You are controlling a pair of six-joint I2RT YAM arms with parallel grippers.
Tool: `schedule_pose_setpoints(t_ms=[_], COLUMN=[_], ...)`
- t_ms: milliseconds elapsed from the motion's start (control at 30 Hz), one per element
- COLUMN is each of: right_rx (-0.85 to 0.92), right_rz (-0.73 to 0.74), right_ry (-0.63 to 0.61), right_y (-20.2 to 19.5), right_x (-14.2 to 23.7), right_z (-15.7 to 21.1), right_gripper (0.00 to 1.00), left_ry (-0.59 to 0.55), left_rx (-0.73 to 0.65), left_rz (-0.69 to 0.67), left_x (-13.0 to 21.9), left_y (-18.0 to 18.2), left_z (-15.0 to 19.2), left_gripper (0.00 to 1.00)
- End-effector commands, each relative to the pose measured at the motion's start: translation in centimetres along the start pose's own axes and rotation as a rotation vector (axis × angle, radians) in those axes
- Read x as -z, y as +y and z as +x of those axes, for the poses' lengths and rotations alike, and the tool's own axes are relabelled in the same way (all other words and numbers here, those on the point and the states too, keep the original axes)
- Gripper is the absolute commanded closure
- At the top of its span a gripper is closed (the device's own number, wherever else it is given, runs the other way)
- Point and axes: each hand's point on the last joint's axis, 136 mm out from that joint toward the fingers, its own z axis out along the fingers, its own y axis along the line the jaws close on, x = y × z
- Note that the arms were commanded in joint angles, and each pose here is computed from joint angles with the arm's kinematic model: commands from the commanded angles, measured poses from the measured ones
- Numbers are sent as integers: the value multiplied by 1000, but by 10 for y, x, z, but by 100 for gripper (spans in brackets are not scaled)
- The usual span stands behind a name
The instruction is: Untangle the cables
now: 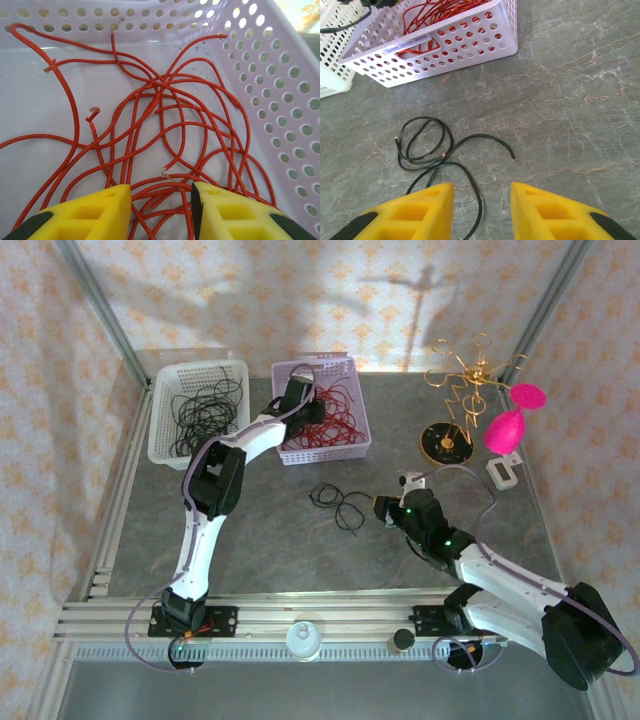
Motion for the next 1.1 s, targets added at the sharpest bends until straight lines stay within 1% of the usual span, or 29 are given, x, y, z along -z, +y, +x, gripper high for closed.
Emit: schedule_pose_setpoints(t_ms=[0, 100, 167, 200, 267, 333, 400, 433, 533, 633, 733, 933, 1067], right_rx=[1, 8, 17, 23, 0, -24, -27, -13, 22, 29, 35, 19, -2], right_rz=[8, 23, 33, 41, 105, 158, 172, 162, 145, 185, 215, 279, 253], right_ry=[-17, -4, 15, 29, 67, 146, 215, 243, 285, 319, 381, 385, 405], right_y=[5, 4, 4, 3, -6, -15, -15, -11, -4, -10, -13, -26, -26], right_x=[2, 2, 1, 0, -3, -7, -11, -13, -20, -33, -52, -82, -95], right_z=[-16, -17, -16, -15, -13, -9, -6, -5, -6, -3, 6, 13, 24], right_gripper=[63, 61, 59, 58, 54, 54, 53, 51, 50, 52, 57, 58, 59], left_ry=[-84, -126, -139, -154, -135, -116, -79, -56, -7, 24, 38, 30, 39], left_rx=[21, 24, 25, 27, 12, -7, -24, -34, -23, 38, 88, 151, 144], left_rz=[60, 62, 69, 85, 101, 95, 92, 97, 109, 142, 190, 248, 251], left_x=[49, 85, 110, 128, 151, 174, 193, 202, 226, 244, 258, 272, 274], left_y=[-18, -18, -16, -19, -21, -21, -18, -18, -10, -3, -1, 3, 3], left_z=[-42, -50, -48, -50, -31, -6, 26, 44, 86, 121, 145, 164, 167], left_gripper=[61, 59, 58, 57, 56, 55, 54, 54, 54, 54, 55, 56, 56])
